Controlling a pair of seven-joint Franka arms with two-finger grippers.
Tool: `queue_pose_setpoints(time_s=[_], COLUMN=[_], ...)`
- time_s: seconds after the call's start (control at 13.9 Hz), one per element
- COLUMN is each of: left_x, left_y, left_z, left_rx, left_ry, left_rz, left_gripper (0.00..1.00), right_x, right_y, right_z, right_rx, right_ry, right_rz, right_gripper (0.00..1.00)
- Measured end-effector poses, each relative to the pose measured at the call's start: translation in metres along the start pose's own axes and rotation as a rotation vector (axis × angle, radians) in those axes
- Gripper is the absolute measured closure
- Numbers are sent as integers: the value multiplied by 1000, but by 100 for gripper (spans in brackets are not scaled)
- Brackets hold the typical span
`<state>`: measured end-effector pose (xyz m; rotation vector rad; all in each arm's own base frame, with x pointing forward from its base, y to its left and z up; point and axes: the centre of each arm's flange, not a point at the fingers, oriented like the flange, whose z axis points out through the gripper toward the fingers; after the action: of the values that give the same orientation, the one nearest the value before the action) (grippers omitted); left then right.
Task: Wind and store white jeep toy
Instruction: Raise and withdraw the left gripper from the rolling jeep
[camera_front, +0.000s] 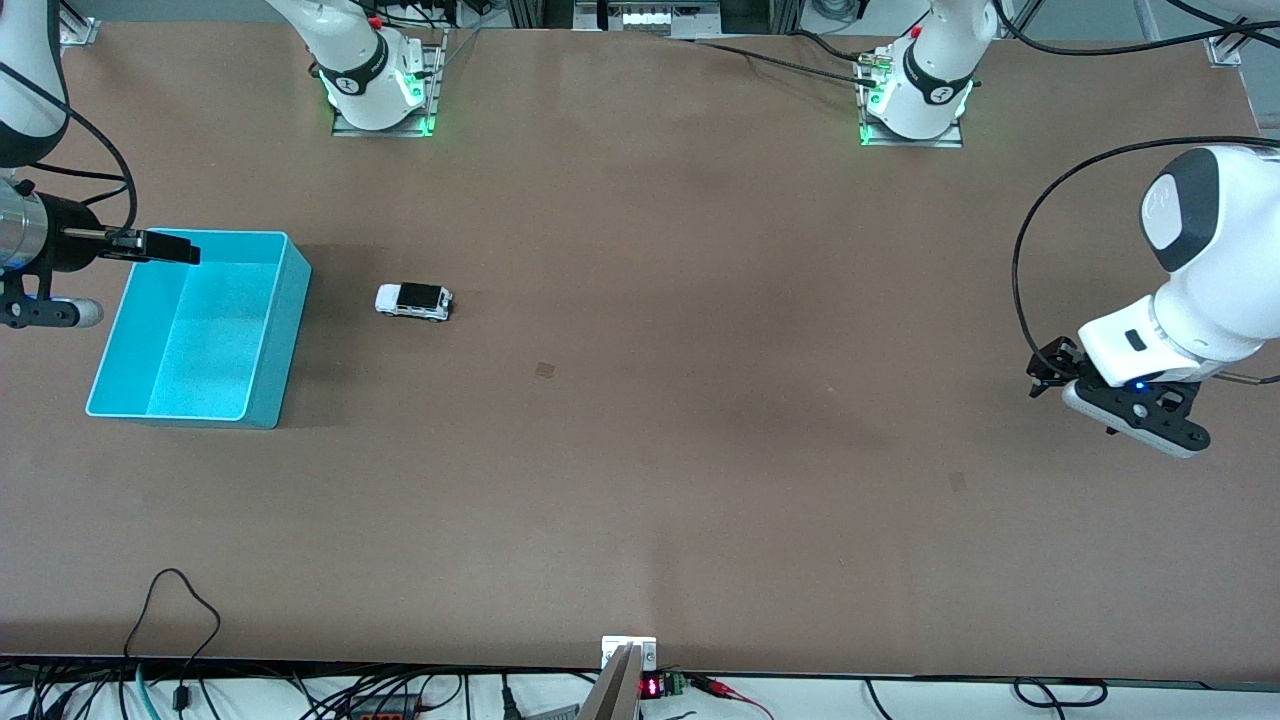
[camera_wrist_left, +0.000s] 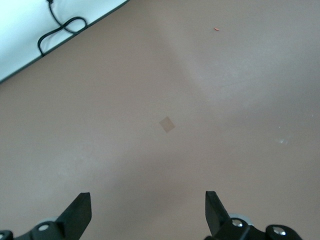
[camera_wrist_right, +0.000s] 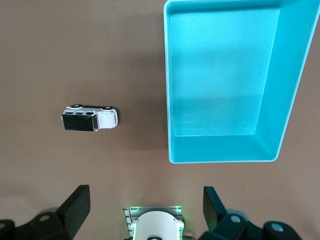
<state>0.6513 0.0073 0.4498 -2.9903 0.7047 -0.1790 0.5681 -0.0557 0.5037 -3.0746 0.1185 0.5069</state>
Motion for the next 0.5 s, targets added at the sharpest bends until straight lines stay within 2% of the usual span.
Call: queue_pose_setpoints(time_s=[0.22, 0.5], left_x=[2, 5], left_y=[-3, -8], left_z=[-17, -61], left_rx=[-7, -42], left_ry=[-14, 17], left_rz=[-172, -365], left_gripper=[0, 0], right_x=[0, 0], right_y=[0, -2], right_z=[1, 5], right_rx=[0, -1], right_ry=[-2, -10], right_rz=[0, -3], right_gripper=[0, 0])
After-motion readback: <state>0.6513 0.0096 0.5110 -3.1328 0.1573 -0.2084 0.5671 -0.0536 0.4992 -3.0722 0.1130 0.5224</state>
